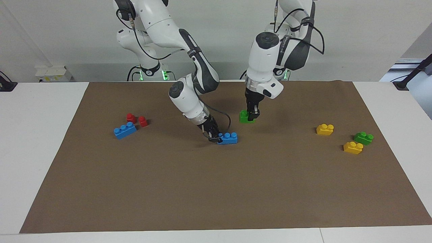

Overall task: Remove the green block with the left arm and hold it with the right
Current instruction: 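Pull the green brick away with the left gripper while the right gripper pulls blue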

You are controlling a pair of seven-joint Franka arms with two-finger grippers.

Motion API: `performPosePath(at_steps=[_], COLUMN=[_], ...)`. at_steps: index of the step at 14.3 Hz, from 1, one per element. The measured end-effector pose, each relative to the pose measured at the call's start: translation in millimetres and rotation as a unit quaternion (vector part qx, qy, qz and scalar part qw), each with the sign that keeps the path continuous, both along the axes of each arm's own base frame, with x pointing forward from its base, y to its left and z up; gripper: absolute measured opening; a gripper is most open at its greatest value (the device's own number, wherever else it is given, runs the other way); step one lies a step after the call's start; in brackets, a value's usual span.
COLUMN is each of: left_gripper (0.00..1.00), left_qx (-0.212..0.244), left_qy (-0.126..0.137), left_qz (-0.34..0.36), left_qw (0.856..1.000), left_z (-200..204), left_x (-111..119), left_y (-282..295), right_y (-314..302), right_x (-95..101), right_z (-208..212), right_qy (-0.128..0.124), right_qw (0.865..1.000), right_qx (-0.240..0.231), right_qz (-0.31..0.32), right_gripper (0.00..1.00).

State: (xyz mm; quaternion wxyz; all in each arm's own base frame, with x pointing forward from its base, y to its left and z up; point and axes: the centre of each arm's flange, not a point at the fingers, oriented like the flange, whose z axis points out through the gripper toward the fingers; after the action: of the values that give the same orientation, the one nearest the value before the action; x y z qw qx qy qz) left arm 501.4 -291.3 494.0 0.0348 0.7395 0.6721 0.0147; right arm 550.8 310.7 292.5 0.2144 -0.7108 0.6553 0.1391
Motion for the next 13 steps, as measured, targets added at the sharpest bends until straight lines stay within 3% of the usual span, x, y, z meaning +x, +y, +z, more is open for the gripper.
performPosePath(at_steps=[3,5,8,10,13], left_gripper=[0.34,0.34,0.34,0.34,0.34], left_qx=[0.001,0.005,0.011,0.014,0.017], left_qy=[0.007,0.012,0.013,0.007,-0.009], left_qz=[-0.059,-0.111,-0.193,-0.227,-0.239], left_qw=[0.998,0.994,0.981,0.974,0.971], left_z=[35,49,51,49,18], left_x=[12,20,32,41,67], left_y=[75,127,188,225,258], right_y=[-77,-157,-280,-340,-383], right_x=[39.4,53.3,49.6,42.5,33.8], right_z=[37,74,97,81,45], right_qy=[0.001,-0.001,-0.010,-0.009,0.001], right_qw=[0.999,0.996,0.991,0.993,0.992], right_qx=[-0.002,-0.013,-0.006,-0.006,0.000], right_qz=[0.054,0.091,0.130,0.121,0.123], right_gripper=[0.34,0.34,0.34,0.34,0.34])
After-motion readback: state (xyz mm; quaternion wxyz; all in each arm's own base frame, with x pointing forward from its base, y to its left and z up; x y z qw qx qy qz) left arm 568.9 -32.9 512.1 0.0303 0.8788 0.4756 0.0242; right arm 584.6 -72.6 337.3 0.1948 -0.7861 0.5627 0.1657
